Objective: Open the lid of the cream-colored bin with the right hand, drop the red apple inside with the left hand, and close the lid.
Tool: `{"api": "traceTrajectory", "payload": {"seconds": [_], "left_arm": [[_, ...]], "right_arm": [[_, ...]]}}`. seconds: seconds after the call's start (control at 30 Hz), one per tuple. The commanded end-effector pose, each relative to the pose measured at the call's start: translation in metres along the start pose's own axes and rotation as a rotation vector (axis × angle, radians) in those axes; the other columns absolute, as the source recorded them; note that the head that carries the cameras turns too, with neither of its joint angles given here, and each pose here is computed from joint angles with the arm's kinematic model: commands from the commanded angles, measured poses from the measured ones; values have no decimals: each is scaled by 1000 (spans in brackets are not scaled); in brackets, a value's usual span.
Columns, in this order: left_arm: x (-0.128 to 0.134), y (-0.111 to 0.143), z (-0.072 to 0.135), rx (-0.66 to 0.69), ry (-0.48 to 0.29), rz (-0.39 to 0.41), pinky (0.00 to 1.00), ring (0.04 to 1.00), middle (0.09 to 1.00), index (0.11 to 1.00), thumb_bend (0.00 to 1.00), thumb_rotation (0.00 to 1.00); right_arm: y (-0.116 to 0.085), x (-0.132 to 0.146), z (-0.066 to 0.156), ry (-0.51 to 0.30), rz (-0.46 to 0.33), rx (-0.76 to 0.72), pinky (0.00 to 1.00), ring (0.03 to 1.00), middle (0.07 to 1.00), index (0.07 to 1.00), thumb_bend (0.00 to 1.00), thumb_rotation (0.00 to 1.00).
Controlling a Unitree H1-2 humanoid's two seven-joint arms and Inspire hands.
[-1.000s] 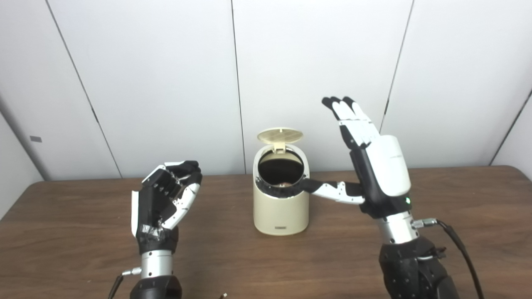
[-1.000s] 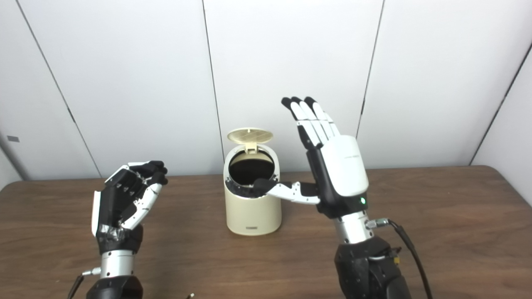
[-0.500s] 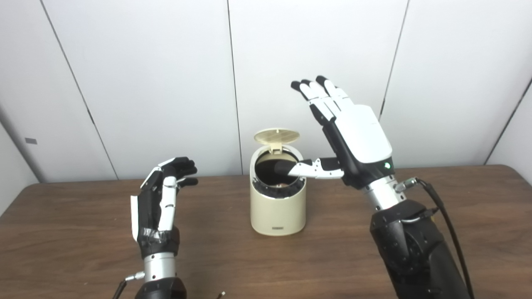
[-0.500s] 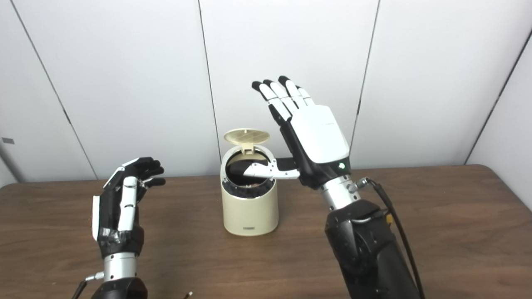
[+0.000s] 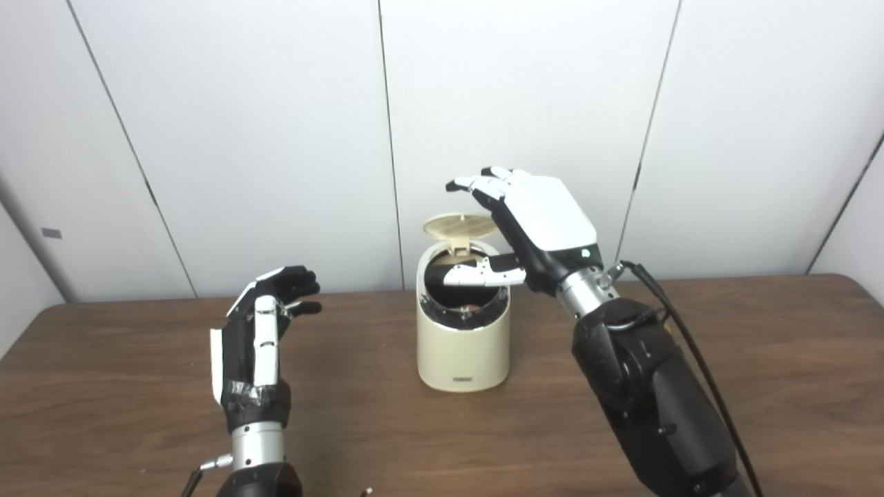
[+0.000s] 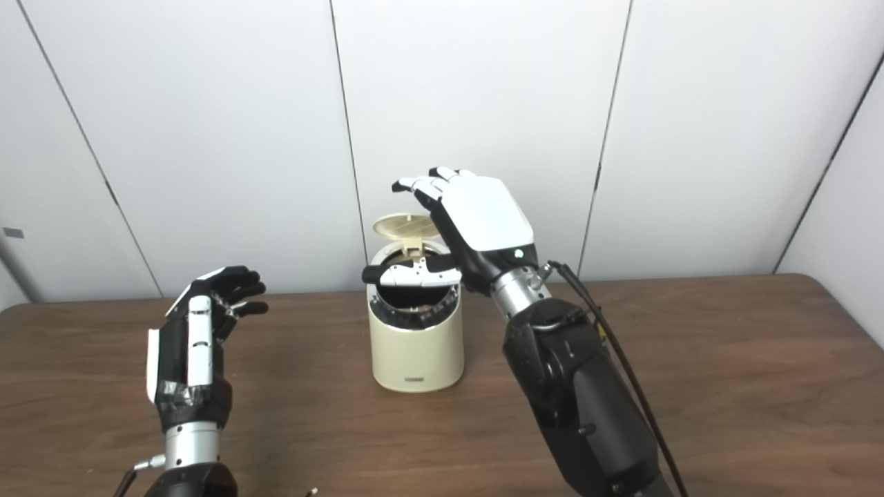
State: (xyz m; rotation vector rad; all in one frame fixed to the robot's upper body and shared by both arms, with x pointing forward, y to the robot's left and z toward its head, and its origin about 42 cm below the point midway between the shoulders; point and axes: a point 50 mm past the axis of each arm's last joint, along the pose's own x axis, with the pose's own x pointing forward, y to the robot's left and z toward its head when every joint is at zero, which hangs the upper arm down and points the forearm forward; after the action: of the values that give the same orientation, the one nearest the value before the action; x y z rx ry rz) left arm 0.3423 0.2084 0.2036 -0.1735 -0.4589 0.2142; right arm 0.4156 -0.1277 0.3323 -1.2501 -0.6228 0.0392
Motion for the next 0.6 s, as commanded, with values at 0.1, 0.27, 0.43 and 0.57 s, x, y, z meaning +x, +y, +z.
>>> {"api": "traceTrajectory", "payload": {"seconds": [0.1, 0.27, 0.43, 0.57], "left_arm": [[10, -8, 13, -13, -75, -15, 563, 642, 638, 608, 290, 770], [9, -8, 14, -18, -79, -12, 563, 637, 632, 603, 287, 765], [10, -8, 15, -15, -81, -10, 556, 634, 631, 604, 288, 768], [11, -9, 13, -18, -80, -8, 551, 632, 629, 601, 288, 766]], "right_arm": [[-19, 21, 8, -26, -47, -23, 833, 842, 797, 774, 748, 926], [-18, 19, 7, -15, -32, -29, 819, 844, 800, 775, 766, 934], [-17, 15, 8, -8, -43, -20, 791, 834, 787, 760, 767, 920], [-14, 10, 7, -10, -66, 8, 774, 812, 755, 727, 774, 904]]}}
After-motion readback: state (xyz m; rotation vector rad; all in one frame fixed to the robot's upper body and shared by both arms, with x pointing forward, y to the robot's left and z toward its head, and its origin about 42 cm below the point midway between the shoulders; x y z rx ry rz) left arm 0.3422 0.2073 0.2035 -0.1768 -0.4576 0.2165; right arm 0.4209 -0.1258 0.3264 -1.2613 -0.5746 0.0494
